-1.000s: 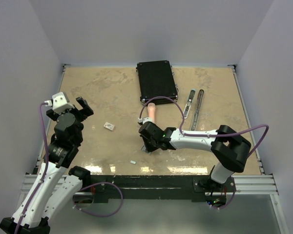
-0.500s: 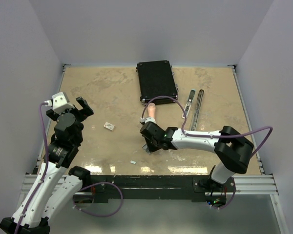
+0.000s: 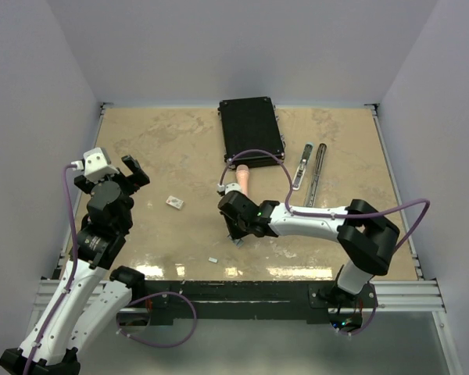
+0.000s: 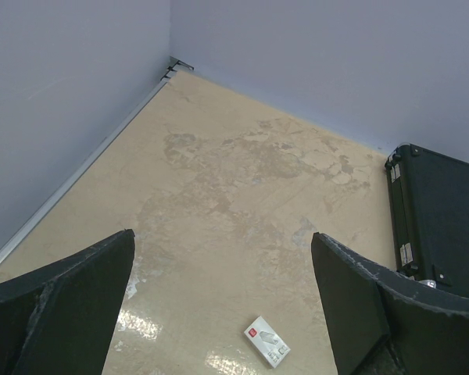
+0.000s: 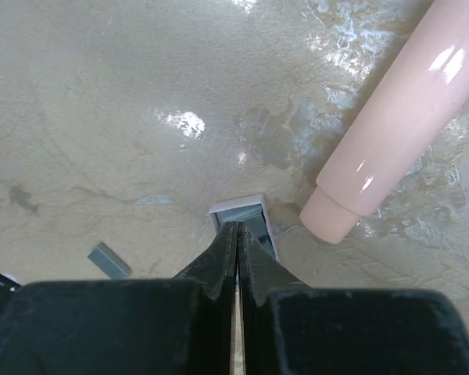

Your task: Unload the staples from the stapler

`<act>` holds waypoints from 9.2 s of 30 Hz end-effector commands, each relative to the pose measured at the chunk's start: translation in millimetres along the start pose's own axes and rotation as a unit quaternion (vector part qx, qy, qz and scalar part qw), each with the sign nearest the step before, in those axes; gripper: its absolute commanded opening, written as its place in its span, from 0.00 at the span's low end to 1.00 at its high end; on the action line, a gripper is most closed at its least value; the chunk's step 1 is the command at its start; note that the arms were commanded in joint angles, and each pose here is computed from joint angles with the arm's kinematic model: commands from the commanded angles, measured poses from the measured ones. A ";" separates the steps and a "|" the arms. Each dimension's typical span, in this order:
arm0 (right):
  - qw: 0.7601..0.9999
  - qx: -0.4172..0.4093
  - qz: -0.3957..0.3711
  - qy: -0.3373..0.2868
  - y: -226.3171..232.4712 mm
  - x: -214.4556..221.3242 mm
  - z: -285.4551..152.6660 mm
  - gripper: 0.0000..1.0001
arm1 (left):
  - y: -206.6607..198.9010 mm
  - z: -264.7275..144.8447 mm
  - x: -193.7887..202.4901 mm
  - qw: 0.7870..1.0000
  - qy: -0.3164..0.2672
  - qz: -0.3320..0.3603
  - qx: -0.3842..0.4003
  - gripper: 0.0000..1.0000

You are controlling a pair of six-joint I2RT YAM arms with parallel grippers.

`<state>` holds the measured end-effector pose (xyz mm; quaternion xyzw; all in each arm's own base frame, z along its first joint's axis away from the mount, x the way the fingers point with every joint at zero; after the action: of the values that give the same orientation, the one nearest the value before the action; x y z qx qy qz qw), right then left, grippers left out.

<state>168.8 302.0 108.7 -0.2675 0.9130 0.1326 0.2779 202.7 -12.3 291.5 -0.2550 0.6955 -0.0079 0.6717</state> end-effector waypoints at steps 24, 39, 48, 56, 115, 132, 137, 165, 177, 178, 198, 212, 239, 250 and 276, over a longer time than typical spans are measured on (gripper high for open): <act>1.000 0.025 -0.005 0.000 -8.5 11.5 5.3 0.00 | -1.9 1.7 -4.2 1.000 -0.015 -0.004 0.000 1.00; 0.999 -0.011 -0.016 -0.033 1.4 -8.1 -15.8 0.00 | -1.9 1.7 -4.1 1.000 -0.015 -0.005 0.000 1.00; 0.996 -0.068 -0.044 -0.044 38.1 -13.7 -25.3 0.24 | -0.8 1.1 -4.5 1.000 -0.017 -0.006 -0.002 1.00; 0.997 -0.043 0.062 0.016 62.9 2.5 -18.7 0.48 | -0.5 0.6 -5.2 1.000 -0.019 -0.008 -0.003 1.00; 0.966 0.183 0.168 0.071 76.4 43.9 37.9 0.46 | -0.8 -4.8 -10.7 0.999 -0.027 -0.019 0.011 1.00; 0.954 0.185 0.216 0.089 85.3 40.8 30.3 0.48 | -2.2 -4.6 -10.5 0.999 -0.025 -0.019 0.014 1.00; 0.950 0.163 0.248 0.097 95.8 38.1 27.0 0.45 | -1.6 -5.2 -10.6 0.999 -0.026 -0.020 0.014 1.00; 0.951 0.179 0.233 0.096 103.4 41.0 29.1 0.38 | -0.6 -6.3 -12.3 0.999 -0.029 -0.022 0.014 1.00; 0.991 0.108 0.080 0.015 81.4 13.7 17.6 0.36 | -0.8 -6.4 -11.6 0.999 -0.029 -0.019 0.011 1.00; 0.994 0.097 0.046 0.015 76.3 9.5 17.1 0.37 | -0.7 -6.1 -11.1 0.999 -0.028 -0.018 0.010 1.00; 0.996 0.058 0.063 -0.022 70.7 -19.3 -2.2 0.47 | -1.4 -5.2 -9.3 1.000 -0.025 -0.015 0.010 1.00; 0.997 0.065 0.050 -0.006 65.6 -11.2 12.5 0.49 | -1.4 -5.2 -9.6 1.000 -0.026 -0.015 0.009 1.00; 0.996 0.081 0.041 0.026 50.7 6.0 42.7 0.49 | -1.5 -3.6 -8.0 1.000 -0.023 -0.011 0.006 1.00; 0.997 0.074 0.025 0.018 50.4 0.0 36.3 0.35 | -1.4 -4.2 -9.2 1.000 -0.025 -0.012 0.006 1.00; 0.990 0.025 -0.138 -0.003 5.6 -1.1 -31.8 0.35 | -1.4 -2.6 -6.8 1.000 -0.021 -0.009 0.004 1.00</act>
<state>151.4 297.3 142.1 -0.3583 0.8788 0.0687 0.3076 197.9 -12.3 295.9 -0.2564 0.6877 -0.0148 0.6791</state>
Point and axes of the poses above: each gripper's point midway between its finger pads, its own z axis out along the fingers, its own y axis along the line the jaws close on, x = y × z, the point moved 7 cm from there along -z, back along the fingers, and after that the axes turned 8 degrees about -z, right-handed, at the moved point
